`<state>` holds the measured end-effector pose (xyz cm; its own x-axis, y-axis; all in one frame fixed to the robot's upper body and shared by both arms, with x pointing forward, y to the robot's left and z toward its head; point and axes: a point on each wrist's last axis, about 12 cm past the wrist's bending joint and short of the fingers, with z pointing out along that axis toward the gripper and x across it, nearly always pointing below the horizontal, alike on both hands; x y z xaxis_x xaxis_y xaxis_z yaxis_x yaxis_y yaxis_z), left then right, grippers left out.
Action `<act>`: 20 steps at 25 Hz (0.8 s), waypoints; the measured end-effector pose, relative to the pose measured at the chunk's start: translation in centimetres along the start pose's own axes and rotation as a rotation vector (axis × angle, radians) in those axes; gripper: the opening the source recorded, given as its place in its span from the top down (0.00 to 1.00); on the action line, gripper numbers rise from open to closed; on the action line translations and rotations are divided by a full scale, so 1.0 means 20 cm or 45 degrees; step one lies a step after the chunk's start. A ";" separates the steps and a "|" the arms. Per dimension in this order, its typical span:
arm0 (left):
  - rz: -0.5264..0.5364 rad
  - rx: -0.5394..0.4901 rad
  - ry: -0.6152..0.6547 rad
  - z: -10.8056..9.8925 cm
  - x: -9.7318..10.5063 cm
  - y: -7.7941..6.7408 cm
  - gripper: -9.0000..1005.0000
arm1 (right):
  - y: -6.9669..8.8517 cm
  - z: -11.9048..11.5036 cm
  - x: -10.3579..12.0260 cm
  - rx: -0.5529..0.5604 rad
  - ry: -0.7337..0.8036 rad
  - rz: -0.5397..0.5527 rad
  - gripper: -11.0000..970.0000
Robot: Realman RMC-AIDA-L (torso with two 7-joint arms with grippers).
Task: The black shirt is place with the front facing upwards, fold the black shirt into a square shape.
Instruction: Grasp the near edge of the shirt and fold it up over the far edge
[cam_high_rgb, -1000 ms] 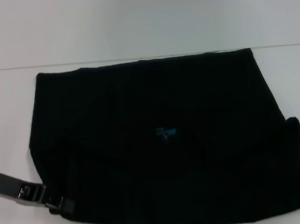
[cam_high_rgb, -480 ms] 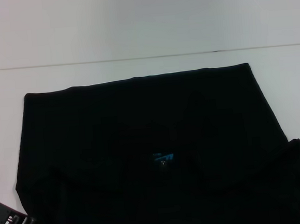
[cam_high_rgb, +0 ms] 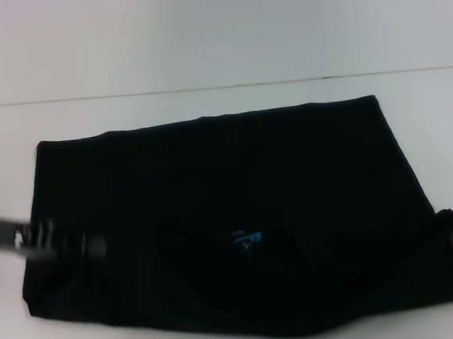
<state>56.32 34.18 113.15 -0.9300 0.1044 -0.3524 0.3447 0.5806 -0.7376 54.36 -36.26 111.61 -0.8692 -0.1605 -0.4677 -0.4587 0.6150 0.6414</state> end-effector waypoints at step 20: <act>-0.140 -0.217 -0.726 0.21 -0.20 0.15 0.96 | -0.10 0.25 -0.37 0.213 -0.751 0.244 0.93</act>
<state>61.55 32.08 109.96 -0.7277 -0.3856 -0.5673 0.1813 0.6895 -0.7012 62.66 -32.48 110.69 -0.6632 0.3863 -0.6410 -0.2291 0.7105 0.6653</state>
